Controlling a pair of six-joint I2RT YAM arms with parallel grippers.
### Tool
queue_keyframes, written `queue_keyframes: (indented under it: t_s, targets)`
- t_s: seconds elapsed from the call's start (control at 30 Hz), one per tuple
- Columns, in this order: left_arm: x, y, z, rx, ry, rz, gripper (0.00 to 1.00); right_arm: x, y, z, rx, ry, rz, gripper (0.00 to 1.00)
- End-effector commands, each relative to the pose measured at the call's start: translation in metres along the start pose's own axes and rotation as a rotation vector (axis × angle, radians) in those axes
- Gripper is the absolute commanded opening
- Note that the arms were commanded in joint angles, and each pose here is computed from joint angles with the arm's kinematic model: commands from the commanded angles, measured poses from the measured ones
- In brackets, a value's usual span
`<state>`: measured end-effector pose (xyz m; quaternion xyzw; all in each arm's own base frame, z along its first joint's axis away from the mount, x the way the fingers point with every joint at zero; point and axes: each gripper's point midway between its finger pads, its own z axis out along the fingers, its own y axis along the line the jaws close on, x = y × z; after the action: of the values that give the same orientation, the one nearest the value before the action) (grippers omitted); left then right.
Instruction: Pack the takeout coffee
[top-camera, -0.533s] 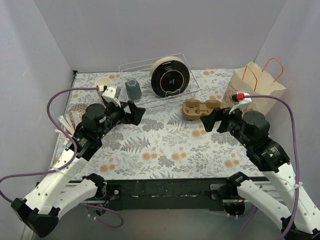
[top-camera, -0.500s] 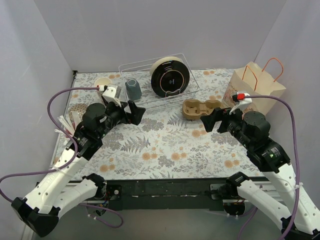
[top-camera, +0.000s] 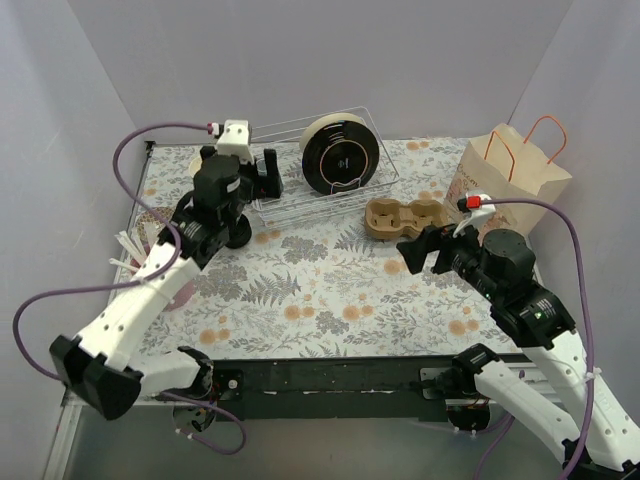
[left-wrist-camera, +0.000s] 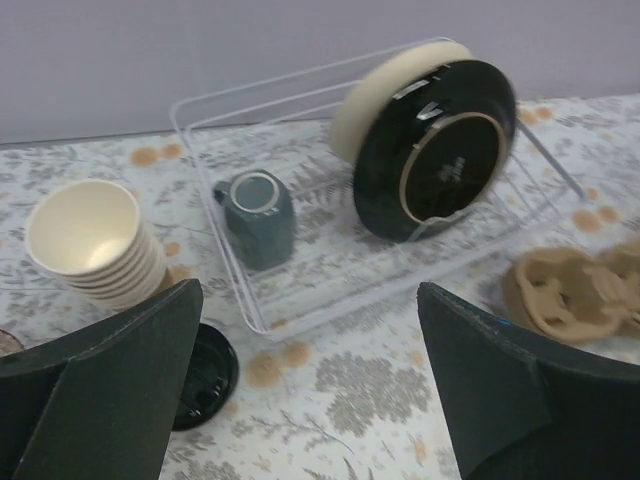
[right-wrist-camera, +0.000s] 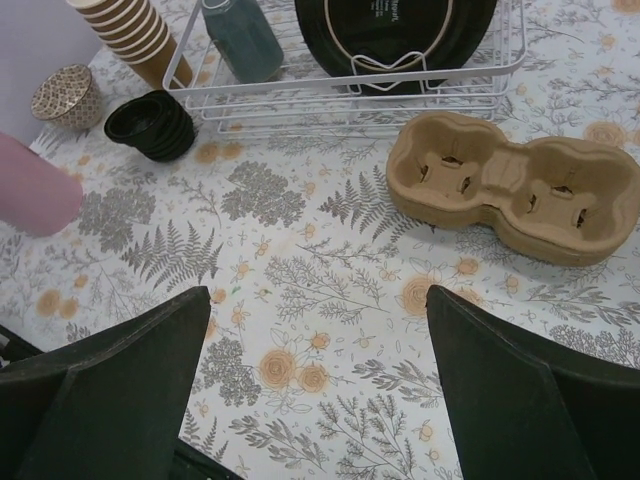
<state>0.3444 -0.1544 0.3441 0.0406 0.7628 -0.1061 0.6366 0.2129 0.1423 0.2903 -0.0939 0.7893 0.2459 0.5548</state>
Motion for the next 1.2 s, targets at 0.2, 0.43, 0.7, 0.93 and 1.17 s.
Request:
queue_keyframes:
  t_s: [0.2, 0.43, 0.7, 0.93, 1.17]
  targets:
    - [0.013, 0.115, 0.093, -0.365, 0.209, -0.001, 0.59, 0.002, 0.029, -0.012, -0.209, -0.069, -0.104, 0.92]
    - [0.044, 0.138, 0.134, -0.383, 0.33, 0.031, 0.4, 0.012, 0.026, -0.012, -0.216, -0.056, -0.137, 0.9]
    - [0.069, 0.153, 0.152, -0.432, 0.407, 0.087, 0.27, 0.014, 0.026, -0.009, -0.219, -0.052, -0.149, 0.9]
    - [0.065, 0.152, 0.153, -0.412, 0.395, 0.105, 0.33, 0.014, 0.026, -0.008, -0.22, -0.052, -0.154, 0.9]
    - [0.035, 0.156, 0.149, -0.432, 0.331, 0.13, 0.33, 0.015, 0.025, -0.006, -0.217, -0.041, -0.156, 0.9]
